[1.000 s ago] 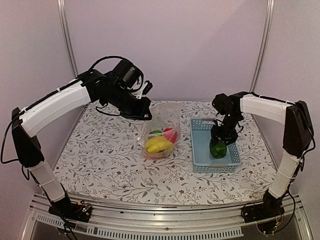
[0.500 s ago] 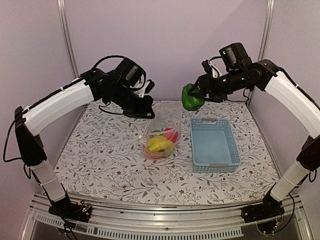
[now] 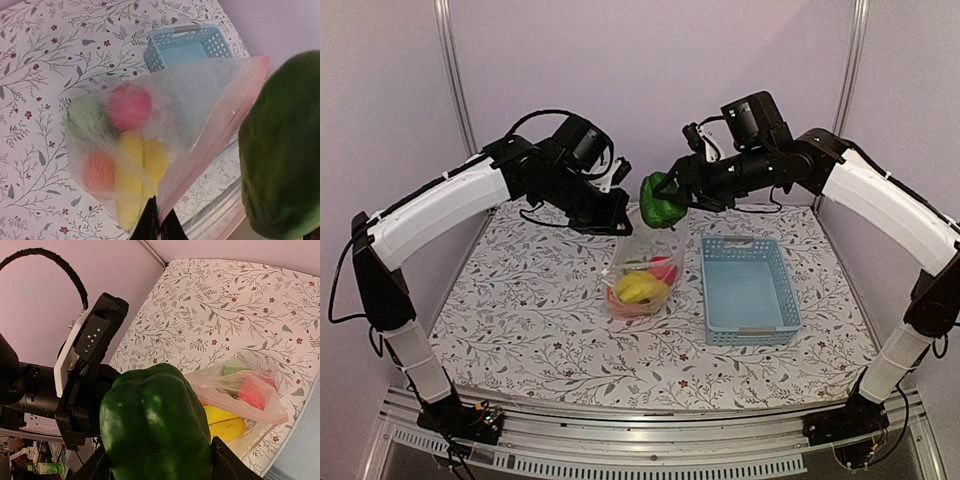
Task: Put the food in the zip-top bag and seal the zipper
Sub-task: Place the fake vegetable in the zipper food storage bag, then pass from the left arm to the right
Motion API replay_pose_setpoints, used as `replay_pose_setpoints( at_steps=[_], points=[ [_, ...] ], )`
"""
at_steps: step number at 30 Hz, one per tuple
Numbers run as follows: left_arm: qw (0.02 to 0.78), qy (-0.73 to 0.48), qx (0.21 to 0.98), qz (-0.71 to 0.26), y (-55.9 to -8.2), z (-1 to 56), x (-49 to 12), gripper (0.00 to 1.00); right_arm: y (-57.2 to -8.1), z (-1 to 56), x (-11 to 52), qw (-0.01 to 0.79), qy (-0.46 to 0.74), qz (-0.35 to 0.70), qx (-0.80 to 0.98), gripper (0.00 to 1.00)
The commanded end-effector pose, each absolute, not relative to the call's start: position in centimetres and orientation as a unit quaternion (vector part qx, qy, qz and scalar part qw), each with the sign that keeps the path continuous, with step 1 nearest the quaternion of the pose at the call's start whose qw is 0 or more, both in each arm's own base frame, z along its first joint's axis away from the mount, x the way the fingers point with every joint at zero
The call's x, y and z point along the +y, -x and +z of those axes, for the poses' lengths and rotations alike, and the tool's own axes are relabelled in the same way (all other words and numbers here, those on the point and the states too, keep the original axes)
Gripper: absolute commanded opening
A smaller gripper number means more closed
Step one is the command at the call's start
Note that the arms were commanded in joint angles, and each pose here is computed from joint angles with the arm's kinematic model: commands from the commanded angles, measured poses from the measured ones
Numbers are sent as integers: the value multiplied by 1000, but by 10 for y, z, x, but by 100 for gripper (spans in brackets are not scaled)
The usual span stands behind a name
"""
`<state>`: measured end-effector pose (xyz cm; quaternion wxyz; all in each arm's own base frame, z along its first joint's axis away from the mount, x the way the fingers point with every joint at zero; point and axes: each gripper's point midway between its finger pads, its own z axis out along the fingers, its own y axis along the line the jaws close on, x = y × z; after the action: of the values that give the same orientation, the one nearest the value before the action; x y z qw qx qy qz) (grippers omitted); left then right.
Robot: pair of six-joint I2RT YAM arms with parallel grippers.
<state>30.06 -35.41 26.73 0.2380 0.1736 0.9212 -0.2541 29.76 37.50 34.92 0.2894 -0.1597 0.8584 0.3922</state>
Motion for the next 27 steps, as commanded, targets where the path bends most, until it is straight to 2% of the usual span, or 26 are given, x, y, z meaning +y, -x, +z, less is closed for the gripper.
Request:
replay_pose_setpoints(
  at_steps=[1,6,7,11,17,20,24,27],
  points=[
    [250,-161,915,-272,-311,279,-357,4,-303,337,372,301,134,371,868,58],
    [255,-160,913,-276,-314,283,-359,4,-297,344,376,287,139,380,868,83],
    [256,-160,913,-275,-316,283,-359,4,-295,345,376,284,142,380,869,85],
    [256,-162,913,-272,-317,280,-357,4,-289,356,372,282,154,380,867,83],
    [255,-176,909,-278,-317,280,-358,4,-268,346,364,293,270,349,848,65],
    [262,-191,899,-293,-316,286,-363,6,-255,338,364,293,313,349,833,61],
    [268,-201,890,-311,-315,291,-368,6,-232,328,370,296,373,330,815,60],
    [261,-214,880,-335,-312,291,-378,6,-214,299,378,304,436,276,801,63]
  ],
)
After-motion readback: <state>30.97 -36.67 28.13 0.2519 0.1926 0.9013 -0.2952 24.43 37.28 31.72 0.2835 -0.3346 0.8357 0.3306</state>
